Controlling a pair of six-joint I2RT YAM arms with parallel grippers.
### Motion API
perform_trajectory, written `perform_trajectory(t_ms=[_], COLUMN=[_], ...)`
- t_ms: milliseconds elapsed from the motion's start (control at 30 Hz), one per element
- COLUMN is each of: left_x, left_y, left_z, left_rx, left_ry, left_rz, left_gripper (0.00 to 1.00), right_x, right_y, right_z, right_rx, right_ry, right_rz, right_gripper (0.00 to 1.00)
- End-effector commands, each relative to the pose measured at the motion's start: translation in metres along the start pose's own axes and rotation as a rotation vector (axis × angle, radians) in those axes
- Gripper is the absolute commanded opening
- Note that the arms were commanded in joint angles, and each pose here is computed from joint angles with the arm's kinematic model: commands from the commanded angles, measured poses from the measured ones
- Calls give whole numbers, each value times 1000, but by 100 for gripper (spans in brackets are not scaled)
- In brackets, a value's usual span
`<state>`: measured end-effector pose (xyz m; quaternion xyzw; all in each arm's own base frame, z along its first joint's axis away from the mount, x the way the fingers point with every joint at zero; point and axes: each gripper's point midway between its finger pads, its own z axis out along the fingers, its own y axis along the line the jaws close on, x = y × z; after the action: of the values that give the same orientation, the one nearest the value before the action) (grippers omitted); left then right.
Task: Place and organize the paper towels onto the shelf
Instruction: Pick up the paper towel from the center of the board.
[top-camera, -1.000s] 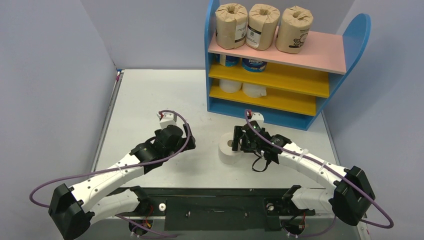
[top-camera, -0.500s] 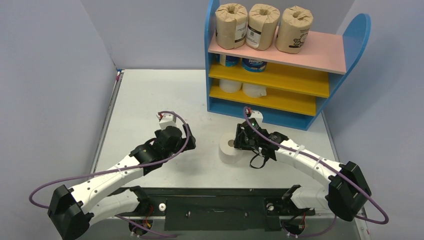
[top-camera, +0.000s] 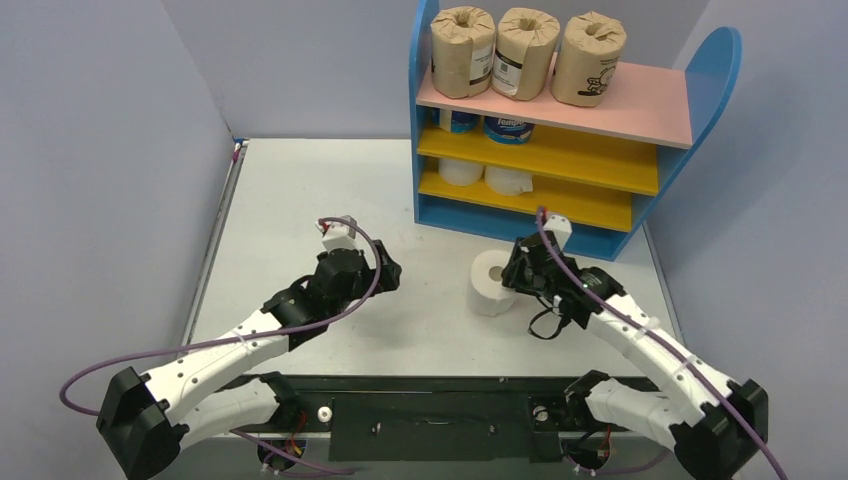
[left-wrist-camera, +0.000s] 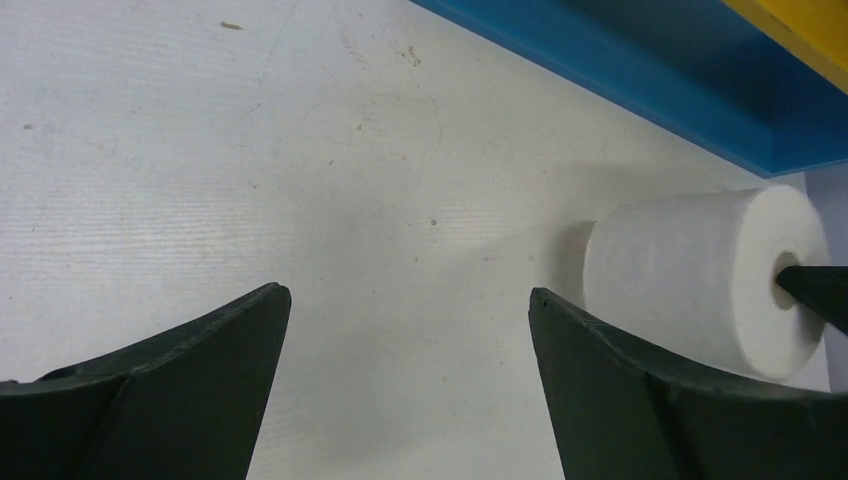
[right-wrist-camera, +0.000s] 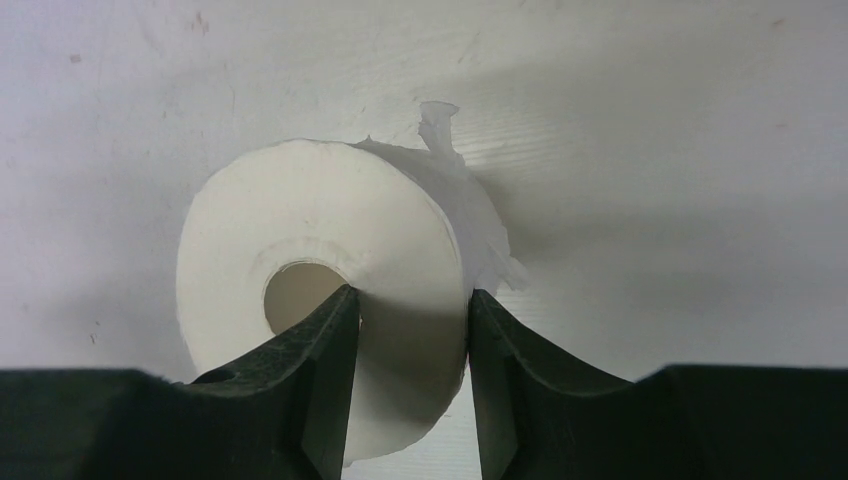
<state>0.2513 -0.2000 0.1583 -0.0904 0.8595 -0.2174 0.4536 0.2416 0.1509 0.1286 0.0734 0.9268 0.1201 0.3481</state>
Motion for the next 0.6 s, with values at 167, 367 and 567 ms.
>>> perform_trajectory(t_ms=[167,367,567], left_x=[-42,-55,-74], left_y=[-56,-66,-90], left_z=[9,15,16], left_rx=[126,105,172], left_ry=[-73,-95,-135], left_rz=[-70,-139,-175], left_gripper=[87,87,87], right_x=[-102,-145,-167], right_y=[-62,-87,-96], right_z=[-87,-104,-102], right_rx=[146,225,236], right_ry=[-305,-394,-438], right_rz=[152,243,315], right_gripper=[26,25,25])
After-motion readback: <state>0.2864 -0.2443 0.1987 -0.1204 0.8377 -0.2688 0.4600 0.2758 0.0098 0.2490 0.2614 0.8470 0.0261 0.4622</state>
